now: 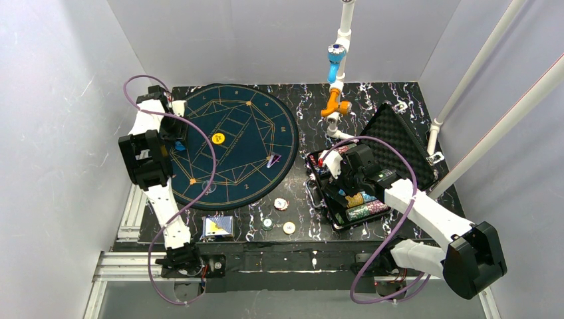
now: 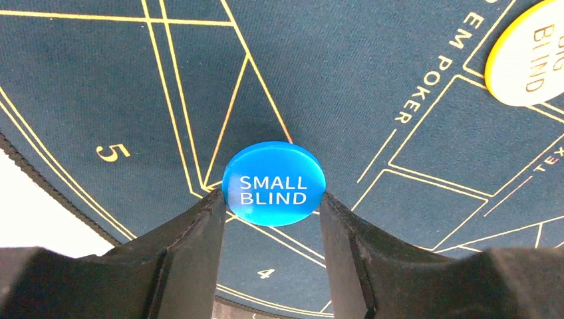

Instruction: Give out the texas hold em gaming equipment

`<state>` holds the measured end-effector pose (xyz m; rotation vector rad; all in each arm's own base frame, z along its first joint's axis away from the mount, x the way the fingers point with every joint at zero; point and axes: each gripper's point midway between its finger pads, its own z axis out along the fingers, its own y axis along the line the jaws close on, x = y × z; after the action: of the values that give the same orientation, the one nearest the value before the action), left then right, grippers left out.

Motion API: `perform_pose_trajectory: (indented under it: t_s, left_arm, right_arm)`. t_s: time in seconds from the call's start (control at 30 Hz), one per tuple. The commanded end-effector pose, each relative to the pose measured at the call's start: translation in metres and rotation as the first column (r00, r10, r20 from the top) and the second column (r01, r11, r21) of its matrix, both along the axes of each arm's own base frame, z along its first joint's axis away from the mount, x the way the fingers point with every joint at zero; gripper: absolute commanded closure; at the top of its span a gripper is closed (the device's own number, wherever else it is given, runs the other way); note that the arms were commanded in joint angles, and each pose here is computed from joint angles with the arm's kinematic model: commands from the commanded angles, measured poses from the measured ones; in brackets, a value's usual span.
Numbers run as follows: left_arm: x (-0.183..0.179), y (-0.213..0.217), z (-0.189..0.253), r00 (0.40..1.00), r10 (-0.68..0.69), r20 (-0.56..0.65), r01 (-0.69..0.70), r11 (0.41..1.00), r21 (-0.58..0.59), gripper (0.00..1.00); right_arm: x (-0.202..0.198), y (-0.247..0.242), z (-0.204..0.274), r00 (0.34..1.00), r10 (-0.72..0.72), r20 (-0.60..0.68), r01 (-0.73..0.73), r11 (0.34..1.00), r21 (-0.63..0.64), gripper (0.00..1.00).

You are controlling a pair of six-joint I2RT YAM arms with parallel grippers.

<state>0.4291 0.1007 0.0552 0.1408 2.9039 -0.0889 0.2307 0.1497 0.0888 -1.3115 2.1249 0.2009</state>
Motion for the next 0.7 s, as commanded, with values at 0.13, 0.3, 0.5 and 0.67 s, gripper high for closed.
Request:
perform_pose_trajectory:
  t_s: [0.13, 0.3, 0.5, 0.67]
  left_arm:
    - [-0.0079, 0.0040, -0.0119, 0.999, -0.011, -0.043, 0.011, 1.000, 0.009, 0.61]
    - [-0.0078, 0.0041, -0.0129, 0.999, -0.012, -0.044, 0.012, 1.000, 0.007, 0.61]
    - [-0.0080, 0.0031, -0.0155, 0.999, -0.016, -0.048, 0.016, 1.000, 0.001, 0.59]
    - [-0.0074, 0.0040, -0.0141, 0.999, -0.024, -0.044, 0.025, 1.000, 0.007, 0.32]
  right_arm:
    - [0.0045, 0.0033, 0.0053, 1.000, 0.009, 0.022, -0.009, 1.000, 0.003, 0.00]
    - [0.0041, 0.0031, 0.0055, 1.000, 0.009, 0.022, -0.009, 1.000, 0.003, 0.00]
    - [0.0042, 0.0031, 0.0053, 1.000, 0.009, 0.021, -0.009, 1.000, 0.003, 0.00]
    - [0.0042, 0.0032, 0.0050, 1.000, 0.008, 0.020, -0.008, 1.000, 0.003, 0.00]
